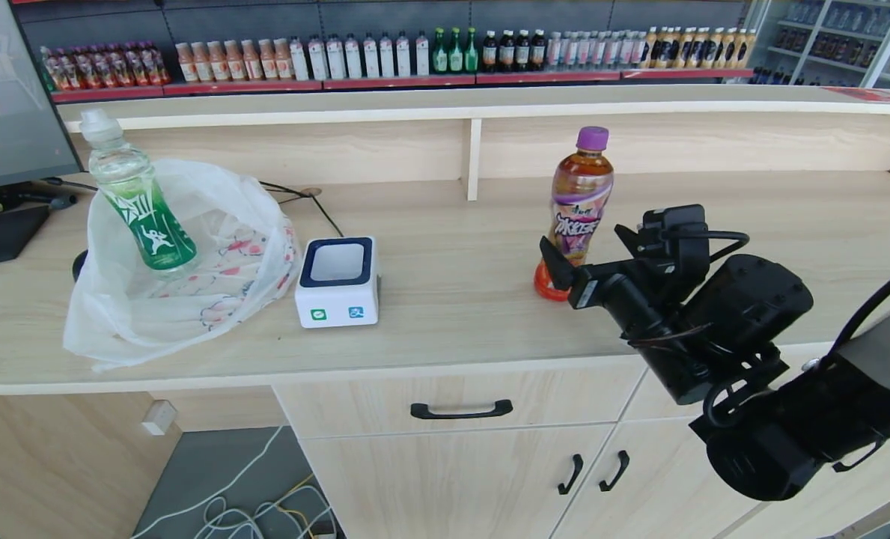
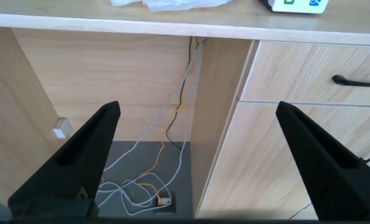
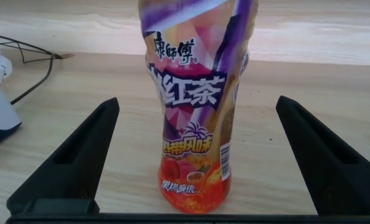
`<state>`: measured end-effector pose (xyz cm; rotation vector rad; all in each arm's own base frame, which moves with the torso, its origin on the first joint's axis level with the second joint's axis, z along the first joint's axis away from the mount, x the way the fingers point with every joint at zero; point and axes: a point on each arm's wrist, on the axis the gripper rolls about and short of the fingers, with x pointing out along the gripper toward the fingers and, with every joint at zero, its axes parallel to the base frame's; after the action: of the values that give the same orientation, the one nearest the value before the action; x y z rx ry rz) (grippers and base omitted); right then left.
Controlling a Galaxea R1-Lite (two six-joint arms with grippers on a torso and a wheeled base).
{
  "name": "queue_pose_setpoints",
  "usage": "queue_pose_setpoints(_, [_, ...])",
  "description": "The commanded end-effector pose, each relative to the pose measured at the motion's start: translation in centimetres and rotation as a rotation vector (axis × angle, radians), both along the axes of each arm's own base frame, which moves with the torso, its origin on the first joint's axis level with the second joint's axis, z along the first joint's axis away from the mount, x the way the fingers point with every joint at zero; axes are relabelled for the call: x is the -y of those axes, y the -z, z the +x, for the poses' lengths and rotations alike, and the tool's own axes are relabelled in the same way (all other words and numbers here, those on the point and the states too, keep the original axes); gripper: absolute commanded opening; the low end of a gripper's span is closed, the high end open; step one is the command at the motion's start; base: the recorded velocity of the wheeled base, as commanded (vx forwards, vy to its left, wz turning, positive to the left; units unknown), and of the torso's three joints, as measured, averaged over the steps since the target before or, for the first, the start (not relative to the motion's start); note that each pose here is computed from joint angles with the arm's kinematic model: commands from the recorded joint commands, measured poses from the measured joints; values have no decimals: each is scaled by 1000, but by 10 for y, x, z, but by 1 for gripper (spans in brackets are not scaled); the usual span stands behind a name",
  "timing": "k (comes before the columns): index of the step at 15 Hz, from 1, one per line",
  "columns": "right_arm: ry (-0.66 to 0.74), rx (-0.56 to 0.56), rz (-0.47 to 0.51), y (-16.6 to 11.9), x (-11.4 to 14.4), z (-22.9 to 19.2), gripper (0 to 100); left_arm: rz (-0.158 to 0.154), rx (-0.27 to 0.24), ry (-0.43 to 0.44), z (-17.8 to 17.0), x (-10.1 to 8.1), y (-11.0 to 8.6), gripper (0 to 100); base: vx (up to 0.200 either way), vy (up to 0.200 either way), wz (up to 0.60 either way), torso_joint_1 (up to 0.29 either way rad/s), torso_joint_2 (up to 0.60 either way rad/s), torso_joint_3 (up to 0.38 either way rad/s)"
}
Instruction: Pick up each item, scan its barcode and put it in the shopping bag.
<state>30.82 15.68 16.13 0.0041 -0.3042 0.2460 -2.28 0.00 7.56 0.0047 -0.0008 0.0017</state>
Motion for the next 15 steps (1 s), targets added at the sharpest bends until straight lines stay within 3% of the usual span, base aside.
queue_pose_setpoints(1, [15, -5, -3, 3, 4, 5, 100, 0, 1, -1, 0, 0, 0, 100, 0, 0, 0, 0, 0, 0])
queue_pose_setpoints(8, [9, -2, -2, -24, -9, 28, 100, 0, 1, -1, 0, 0, 0, 100, 0, 0, 0, 0, 0, 0])
queue_pose_setpoints(15, [-15, -19, -20, -31, -20, 44, 100, 0, 1, -1, 0, 0, 0, 100, 0, 0, 0, 0, 0, 0])
